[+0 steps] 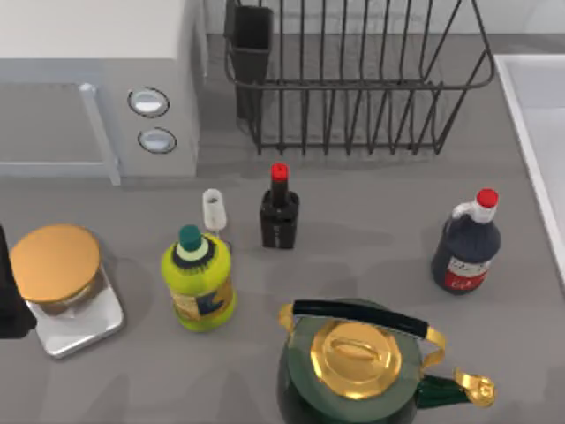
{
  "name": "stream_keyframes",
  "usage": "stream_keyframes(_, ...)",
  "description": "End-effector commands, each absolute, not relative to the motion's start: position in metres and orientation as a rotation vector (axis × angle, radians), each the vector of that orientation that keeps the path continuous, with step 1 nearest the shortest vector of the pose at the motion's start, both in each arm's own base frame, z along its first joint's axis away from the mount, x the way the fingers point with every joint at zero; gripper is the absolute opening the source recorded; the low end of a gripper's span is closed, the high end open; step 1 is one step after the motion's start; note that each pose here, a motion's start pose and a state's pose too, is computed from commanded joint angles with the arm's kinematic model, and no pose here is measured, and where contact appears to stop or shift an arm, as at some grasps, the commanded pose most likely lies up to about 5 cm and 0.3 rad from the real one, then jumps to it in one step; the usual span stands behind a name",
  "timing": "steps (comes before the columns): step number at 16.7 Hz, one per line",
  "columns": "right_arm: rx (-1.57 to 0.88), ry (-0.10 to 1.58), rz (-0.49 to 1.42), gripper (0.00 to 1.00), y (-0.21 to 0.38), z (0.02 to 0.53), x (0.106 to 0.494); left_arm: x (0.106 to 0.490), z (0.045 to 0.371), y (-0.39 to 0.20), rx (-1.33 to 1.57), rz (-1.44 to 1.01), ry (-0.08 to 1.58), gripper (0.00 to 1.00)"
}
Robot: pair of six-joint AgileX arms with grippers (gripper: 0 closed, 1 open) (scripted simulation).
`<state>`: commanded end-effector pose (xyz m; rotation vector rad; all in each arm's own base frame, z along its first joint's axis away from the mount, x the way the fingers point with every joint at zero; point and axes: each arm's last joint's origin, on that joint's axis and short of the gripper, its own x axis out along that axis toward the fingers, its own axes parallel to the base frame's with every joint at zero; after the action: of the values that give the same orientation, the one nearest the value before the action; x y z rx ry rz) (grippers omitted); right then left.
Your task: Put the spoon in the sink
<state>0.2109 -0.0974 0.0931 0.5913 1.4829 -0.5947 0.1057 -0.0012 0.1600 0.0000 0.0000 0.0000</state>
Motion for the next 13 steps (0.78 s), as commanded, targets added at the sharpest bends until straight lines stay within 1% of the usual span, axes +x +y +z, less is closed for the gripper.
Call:
stream_keyframes(1,0.591,1.483,-0.595,0.00,-0.097,0.093,0.211,0.106,0.160,-0.001,0.000,0.000,0.000,1.00)
stream_keyframes(2,0.578,1.451,-0.601,0.00,-0.098,0.115,0.212,0.106,0.160,-0.001,0.000,0.000,0.000,1.00)
stream_keyframes(6,0.575,1.438,-0.599,0.00,-0.100,0.133,0.219,0.106,0.160,-0.001,0.000,0.000,0.000,1.00)
stream_keyframes(10,0.580,1.476,-0.600,0.00,-0.100,0.175,0.217,0.106,0.160,-0.001,0.000,0.000,0.000,1.00)
stream_keyframes(13,0.581,1.466,-0.603,0.00,-0.099,0.205,0.214,0.106,0.160,-0.001,0.000,0.000,0.000,1.00)
